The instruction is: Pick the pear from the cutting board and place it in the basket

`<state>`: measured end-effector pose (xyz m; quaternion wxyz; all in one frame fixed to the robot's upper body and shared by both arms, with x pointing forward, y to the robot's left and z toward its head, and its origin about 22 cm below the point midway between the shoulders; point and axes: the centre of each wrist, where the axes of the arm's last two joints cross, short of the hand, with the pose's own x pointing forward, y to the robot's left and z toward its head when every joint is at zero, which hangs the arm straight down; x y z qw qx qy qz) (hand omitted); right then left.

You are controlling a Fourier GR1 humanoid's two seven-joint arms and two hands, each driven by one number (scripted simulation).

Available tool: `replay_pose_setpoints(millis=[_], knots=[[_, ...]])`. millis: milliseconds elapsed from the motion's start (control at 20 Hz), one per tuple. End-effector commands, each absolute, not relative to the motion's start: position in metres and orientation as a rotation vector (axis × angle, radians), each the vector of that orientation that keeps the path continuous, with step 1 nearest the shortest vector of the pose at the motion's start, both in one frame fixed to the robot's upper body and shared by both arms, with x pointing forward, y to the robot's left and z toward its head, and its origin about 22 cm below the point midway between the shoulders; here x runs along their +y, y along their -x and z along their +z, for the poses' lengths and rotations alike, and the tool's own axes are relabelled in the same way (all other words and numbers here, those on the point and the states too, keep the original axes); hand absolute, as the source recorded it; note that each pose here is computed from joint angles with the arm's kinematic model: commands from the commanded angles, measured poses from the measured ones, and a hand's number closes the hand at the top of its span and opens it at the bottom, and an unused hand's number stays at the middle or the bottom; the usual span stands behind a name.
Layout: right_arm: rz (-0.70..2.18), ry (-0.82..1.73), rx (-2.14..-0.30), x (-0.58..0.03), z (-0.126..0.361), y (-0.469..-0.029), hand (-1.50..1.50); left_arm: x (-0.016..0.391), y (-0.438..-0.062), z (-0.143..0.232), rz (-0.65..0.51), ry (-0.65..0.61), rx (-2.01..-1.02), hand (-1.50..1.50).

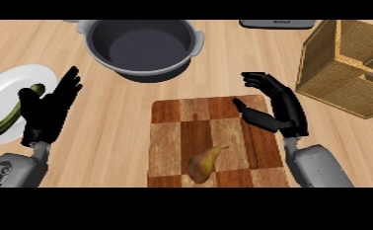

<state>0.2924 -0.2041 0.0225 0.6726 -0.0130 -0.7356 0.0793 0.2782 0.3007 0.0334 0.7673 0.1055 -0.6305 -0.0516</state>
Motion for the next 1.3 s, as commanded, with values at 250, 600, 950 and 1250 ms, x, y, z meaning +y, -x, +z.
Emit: replay_pose_setpoints(millis=[250,600,950,1250], knots=[[0.219,0.189,-1.598,-0.049,0.086,-0.316,-1.5,0.311,-0.288,0.034,-0.081,-0.18,-1.379,0.0],[0.519,0.405,-1.193,-0.088,0.159,-0.368,-1.5,0.316,-0.291,0.043,-0.075,-0.209,-1.388,0.0],[0.677,0.649,-0.859,-0.133,0.234,-0.4,-1.5,0.315,-0.286,0.028,-0.071,-0.196,-1.367,0.0],[0.814,0.393,-0.718,-0.159,0.243,-0.41,-1.5,0.313,-0.294,0.045,-0.065,-0.177,-1.375,0.0]])
